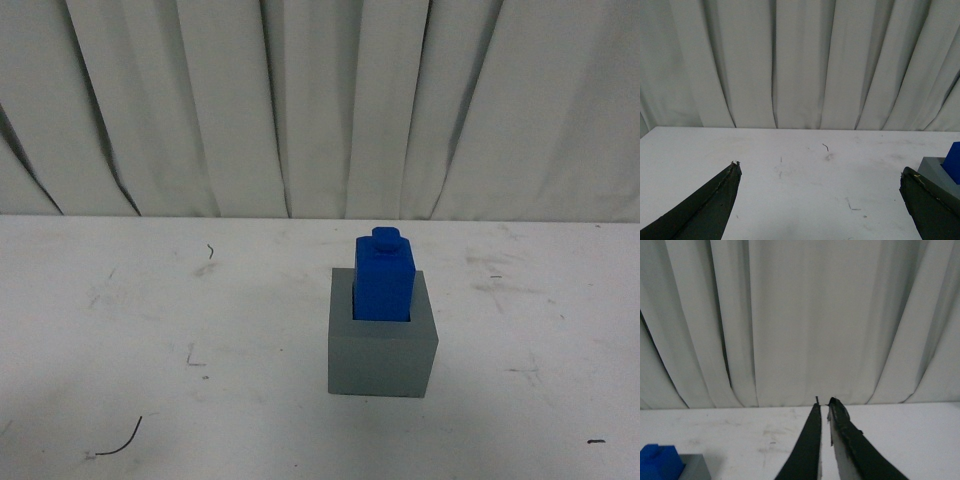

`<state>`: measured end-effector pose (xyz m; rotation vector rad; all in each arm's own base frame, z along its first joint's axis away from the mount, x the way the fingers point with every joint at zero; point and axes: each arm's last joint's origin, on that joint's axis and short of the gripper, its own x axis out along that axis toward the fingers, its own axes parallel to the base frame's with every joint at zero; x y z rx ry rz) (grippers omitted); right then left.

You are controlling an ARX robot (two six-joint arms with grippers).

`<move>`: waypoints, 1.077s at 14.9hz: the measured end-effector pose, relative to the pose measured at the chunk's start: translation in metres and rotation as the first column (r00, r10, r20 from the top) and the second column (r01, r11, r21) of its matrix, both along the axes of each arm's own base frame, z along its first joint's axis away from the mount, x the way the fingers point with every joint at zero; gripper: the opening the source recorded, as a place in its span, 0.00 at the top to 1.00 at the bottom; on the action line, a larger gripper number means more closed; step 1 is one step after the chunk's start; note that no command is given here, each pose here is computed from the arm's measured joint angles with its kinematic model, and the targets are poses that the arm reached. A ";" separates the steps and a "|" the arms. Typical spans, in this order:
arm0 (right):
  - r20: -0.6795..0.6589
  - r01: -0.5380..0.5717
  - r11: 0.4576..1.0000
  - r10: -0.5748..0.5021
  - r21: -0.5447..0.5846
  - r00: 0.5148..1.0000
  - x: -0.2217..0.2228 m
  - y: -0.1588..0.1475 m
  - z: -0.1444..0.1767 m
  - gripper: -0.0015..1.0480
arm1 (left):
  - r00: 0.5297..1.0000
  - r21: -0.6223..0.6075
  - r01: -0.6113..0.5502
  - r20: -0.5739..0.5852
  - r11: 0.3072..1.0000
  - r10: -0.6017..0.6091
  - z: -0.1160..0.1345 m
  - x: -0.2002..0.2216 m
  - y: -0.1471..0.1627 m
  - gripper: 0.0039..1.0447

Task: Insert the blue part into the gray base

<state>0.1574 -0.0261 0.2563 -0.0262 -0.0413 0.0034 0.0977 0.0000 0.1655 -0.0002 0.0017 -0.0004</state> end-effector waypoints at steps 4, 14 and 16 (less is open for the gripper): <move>-0.055 0.004 1.000 -0.003 0.014 0.998 -0.016 0.012 -0.044 0.98 | 1.000 0.000 0.000 0.000 1.000 0.000 0.000 0.000 0.000 0.06; -0.046 0.004 1.000 -0.004 0.015 0.999 -0.040 0.026 -0.077 0.98 | 1.000 0.000 0.000 0.000 1.000 0.000 0.000 0.000 0.000 0.06; -0.036 0.004 1.000 -0.004 0.015 0.999 -0.043 0.026 -0.078 0.98 | 1.000 0.000 0.000 0.000 1.000 0.000 0.000 0.000 0.000 0.06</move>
